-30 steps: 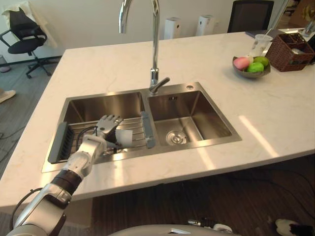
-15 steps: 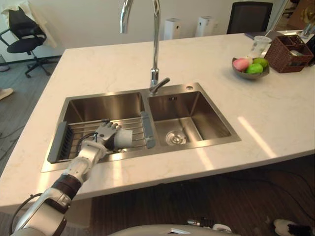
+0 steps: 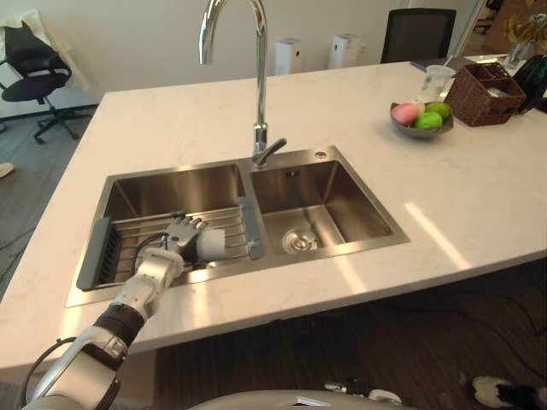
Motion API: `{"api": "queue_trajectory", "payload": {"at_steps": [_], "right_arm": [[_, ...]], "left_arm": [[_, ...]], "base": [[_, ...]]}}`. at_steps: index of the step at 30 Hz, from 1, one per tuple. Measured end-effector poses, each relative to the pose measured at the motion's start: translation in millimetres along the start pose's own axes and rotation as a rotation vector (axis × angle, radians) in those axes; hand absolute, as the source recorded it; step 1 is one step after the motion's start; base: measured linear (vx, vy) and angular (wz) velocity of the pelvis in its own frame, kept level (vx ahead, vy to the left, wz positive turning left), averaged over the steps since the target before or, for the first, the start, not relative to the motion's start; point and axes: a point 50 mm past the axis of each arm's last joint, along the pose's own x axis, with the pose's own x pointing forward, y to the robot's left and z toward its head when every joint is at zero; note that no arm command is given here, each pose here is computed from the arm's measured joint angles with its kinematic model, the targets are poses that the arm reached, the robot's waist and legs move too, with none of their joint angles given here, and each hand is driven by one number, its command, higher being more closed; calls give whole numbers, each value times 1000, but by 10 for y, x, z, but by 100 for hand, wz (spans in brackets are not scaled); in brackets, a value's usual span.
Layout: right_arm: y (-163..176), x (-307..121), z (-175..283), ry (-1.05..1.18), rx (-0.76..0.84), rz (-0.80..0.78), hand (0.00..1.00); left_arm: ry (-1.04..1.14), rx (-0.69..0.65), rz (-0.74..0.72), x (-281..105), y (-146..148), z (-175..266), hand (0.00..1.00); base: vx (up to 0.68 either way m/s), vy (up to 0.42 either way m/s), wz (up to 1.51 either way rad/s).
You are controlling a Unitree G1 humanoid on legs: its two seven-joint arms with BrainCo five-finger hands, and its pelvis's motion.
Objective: Walk over to the sink, pick up the cup, carry it to the dishwasher, place the cup inside the dishwasher, then close the dishwasher door
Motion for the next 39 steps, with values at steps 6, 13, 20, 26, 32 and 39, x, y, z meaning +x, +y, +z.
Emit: {"api": "queue_trajectory", "payload": {"at_steps": [6, 13, 20, 26, 32, 39], "right_arm": [[-3, -2, -15, 5, 24, 11, 0], [-15, -6, -47, 13, 29, 13, 0], [-15, -7, -48, 15, 29, 13, 0], [-23, -8, -45, 14, 28, 11, 0], [-35, -9, -45, 13, 27, 8, 0], [-51, -16, -89, 22, 28, 4, 0]], "left_arm": [[6, -100, -73, 62, -6, 10, 0], [11, -150, -117, 82, -24, -39, 0], [12, -149, -106, 100, -21, -63, 0], [-5, -144, -99, 98, -10, -60, 0], [-17, -127, -95, 83, 19, -110, 0], [10, -70, -113, 24, 51, -342, 0]], "base": [[-31, -12, -7], [0, 0, 0], [0, 0, 0], [0, 0, 0], [0, 0, 0], [0, 0, 4]]}}
